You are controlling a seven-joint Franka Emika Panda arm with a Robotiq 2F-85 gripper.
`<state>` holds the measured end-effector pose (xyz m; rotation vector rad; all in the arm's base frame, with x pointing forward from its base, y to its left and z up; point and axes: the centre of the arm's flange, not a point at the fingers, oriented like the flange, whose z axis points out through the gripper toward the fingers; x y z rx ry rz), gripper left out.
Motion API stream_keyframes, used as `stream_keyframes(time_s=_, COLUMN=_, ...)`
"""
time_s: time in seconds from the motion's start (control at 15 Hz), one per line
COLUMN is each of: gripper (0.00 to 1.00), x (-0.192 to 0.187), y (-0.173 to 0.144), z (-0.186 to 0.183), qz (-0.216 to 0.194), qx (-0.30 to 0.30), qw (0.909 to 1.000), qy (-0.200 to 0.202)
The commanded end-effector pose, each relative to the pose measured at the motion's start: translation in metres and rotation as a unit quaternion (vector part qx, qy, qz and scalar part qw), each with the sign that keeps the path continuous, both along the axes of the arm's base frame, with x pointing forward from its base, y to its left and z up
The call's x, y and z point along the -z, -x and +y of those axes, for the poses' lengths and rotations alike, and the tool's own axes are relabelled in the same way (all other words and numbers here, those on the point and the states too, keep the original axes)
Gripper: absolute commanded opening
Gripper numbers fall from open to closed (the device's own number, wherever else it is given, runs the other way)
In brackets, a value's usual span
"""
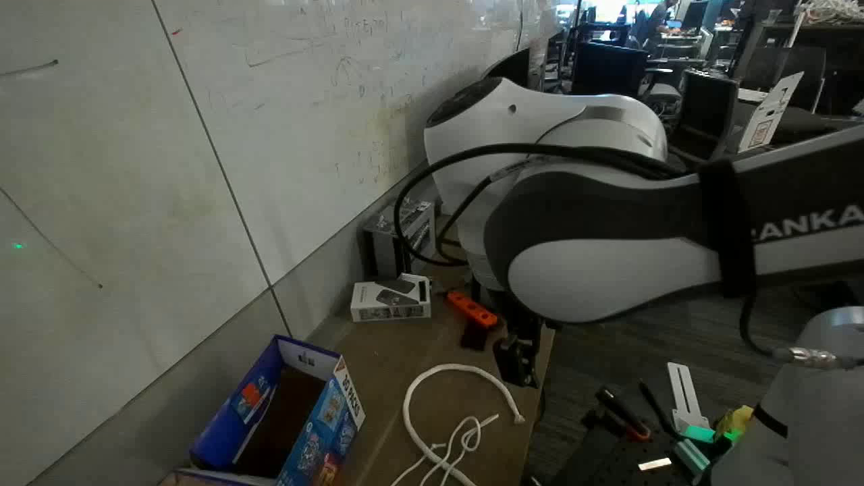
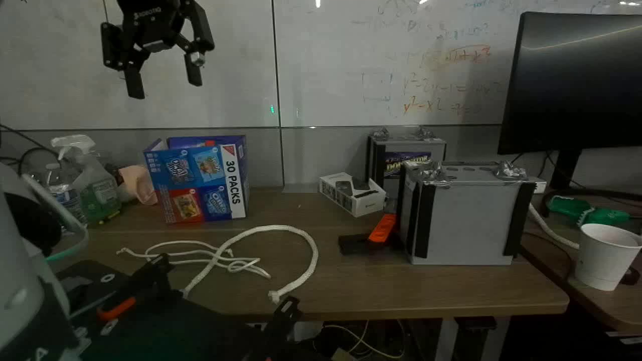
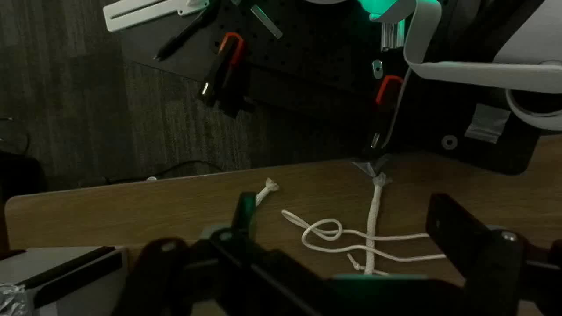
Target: Put the white ropes in the blue box
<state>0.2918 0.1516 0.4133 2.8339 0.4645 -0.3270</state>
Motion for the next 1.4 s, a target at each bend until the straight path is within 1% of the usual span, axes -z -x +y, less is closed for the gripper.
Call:
stream_keyframes(time_s=0.0, gripper=1.0, x=-0.001, y=-0.001, z=0.0, qz=-0.001, qx=0.0, qw=1.0, qy=-0.001)
stream_keyframes(time_s=0.4, gripper=1.0, x=-0.006, y=-0.002, z=0.002, qz=-0.007, qx=-0.001, qw=1.0, qy=-0.003)
stream_keyframes(time_s=0.47, gripper=1.0, x=0.0, y=-0.004, z=0.003, qz=-0.017, qx=0.001, qw=0.9998, qy=-0.003)
stream_keyframes(time_s=0.6, gripper=1.0, x=0.017, y=-0.015, z=0.009, qz=-0.049, qx=0.0, qw=0.9987, qy=-0.017)
stream_keyframes(time_s=0.73, gripper=1.0, x=0.04, y=-0.03, z=0.018, qz=-0.096, qx=0.02, qw=0.9945, qy=-0.038)
stream_keyframes(time_s=0.93, gripper=1.0, x=0.081, y=-0.047, z=0.036, qz=-0.141, qx=0.033, qw=0.9875, qy=-0.062)
stream_keyframes(time_s=1.07, gripper=1.0, x=0.112, y=-0.055, z=0.049, qz=-0.16, qx=0.045, qw=0.9837, qy=-0.068)
stream_keyframes(time_s=1.13, gripper=1.0, x=0.126, y=-0.062, z=0.054, qz=-0.17, qx=0.062, qw=0.9808, qy=-0.072)
stream_keyframes(time_s=1.33, gripper=1.0, x=0.157, y=-0.084, z=0.059, qz=-0.182, qx=0.093, qw=0.9762, qy=-0.072)
